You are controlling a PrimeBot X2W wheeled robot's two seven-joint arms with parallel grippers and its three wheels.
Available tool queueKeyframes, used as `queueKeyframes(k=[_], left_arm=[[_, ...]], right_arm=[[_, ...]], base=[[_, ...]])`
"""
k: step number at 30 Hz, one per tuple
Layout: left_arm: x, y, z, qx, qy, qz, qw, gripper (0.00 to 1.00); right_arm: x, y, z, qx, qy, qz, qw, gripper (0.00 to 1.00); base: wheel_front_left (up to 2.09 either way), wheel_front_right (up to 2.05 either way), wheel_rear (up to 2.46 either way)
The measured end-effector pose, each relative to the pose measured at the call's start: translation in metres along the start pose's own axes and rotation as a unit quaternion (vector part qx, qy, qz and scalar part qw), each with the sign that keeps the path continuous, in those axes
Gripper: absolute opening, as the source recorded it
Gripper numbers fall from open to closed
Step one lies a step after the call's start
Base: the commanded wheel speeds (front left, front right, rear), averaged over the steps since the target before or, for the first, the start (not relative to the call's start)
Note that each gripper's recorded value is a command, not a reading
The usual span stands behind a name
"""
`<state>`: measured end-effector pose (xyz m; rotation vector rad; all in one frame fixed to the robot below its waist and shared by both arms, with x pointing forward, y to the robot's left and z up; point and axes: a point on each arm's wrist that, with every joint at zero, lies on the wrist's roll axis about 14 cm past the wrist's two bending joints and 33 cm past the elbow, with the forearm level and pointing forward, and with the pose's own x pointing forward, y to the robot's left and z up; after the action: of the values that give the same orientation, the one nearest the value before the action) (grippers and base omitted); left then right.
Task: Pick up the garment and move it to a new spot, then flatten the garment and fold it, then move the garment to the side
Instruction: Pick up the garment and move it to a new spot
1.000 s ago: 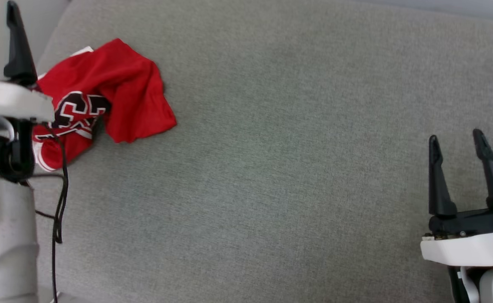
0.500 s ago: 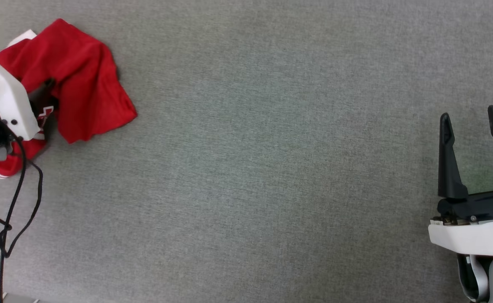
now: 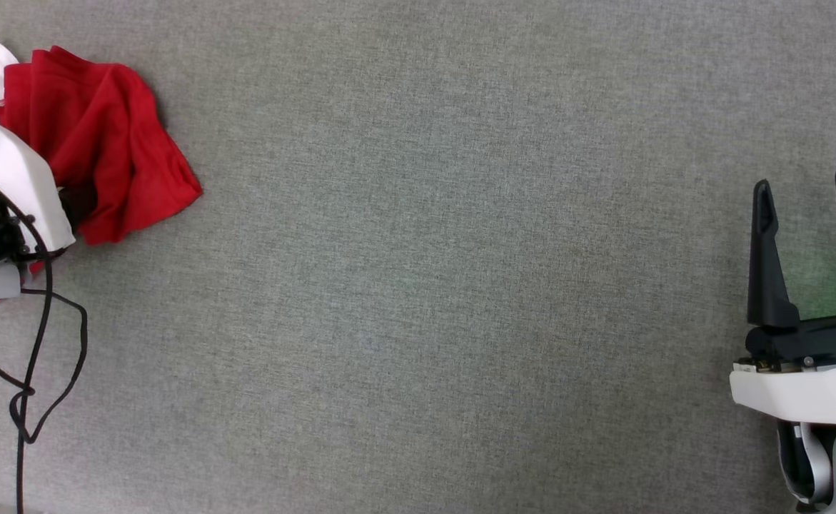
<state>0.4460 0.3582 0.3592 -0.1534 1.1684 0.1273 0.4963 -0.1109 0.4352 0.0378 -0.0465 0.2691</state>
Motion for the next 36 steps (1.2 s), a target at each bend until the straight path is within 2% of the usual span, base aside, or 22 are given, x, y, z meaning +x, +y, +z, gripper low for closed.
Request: queueKeyframes(k=[1,6,8,9,11,19,23,27,36], left_arm=[[0.000,-0.001,0.000,0.004,0.000,0.000,1.000,0.00],[-0.011,-0.001,0.008,0.035,-0.025,0.008,0.999,0.00],[-0.021,-0.001,0.017,0.063,-0.044,0.016,0.997,0.00],[-0.043,-0.006,0.042,0.092,-0.091,0.017,0.991,0.00],[-0.061,-0.013,0.060,0.113,-0.127,0.013,0.985,0.00],[-0.124,-0.079,0.100,0.221,-0.229,-0.037,0.947,0.00],[-0.143,-0.134,0.112,0.278,-0.266,-0.085,0.919,0.00],[-0.153,-0.200,0.109,0.339,-0.289,-0.143,0.884,0.00],[-0.156,-0.350,0.051,0.442,-0.288,-0.304,0.793,0.00]], right_arm=[[0.000,0.000,0.000,0.001,0.000,-0.001,1.000,1.00],[-0.001,0.002,0.012,0.002,-0.010,0.000,1.000,1.00],[-0.002,0.003,0.020,0.005,-0.019,-0.002,1.000,1.00],[-0.005,0.003,0.032,0.008,-0.030,-0.005,1.000,1.00],[-0.009,0.006,0.040,0.010,-0.036,-0.005,0.999,1.00],[-0.027,0.002,0.077,0.007,-0.068,-0.017,0.997,1.00],[-0.043,-0.011,0.087,0.014,-0.074,-0.041,0.996,1.00],[-0.057,-0.029,0.099,0.010,-0.085,-0.068,0.994,1.00],[-0.092,-0.069,0.115,-0.004,-0.094,-0.134,0.987,1.00]], base=[[0.00,0.00,0.00],[0.00,0.00,0.00],[0.00,0.00,0.00],[0.00,0.00,0.00],[0.00,0.00,0.00],[0.00,0.00,0.00],[0.00,0.00,0.00],[0.00,0.00,0.00],[0.00,0.00,0.00]])
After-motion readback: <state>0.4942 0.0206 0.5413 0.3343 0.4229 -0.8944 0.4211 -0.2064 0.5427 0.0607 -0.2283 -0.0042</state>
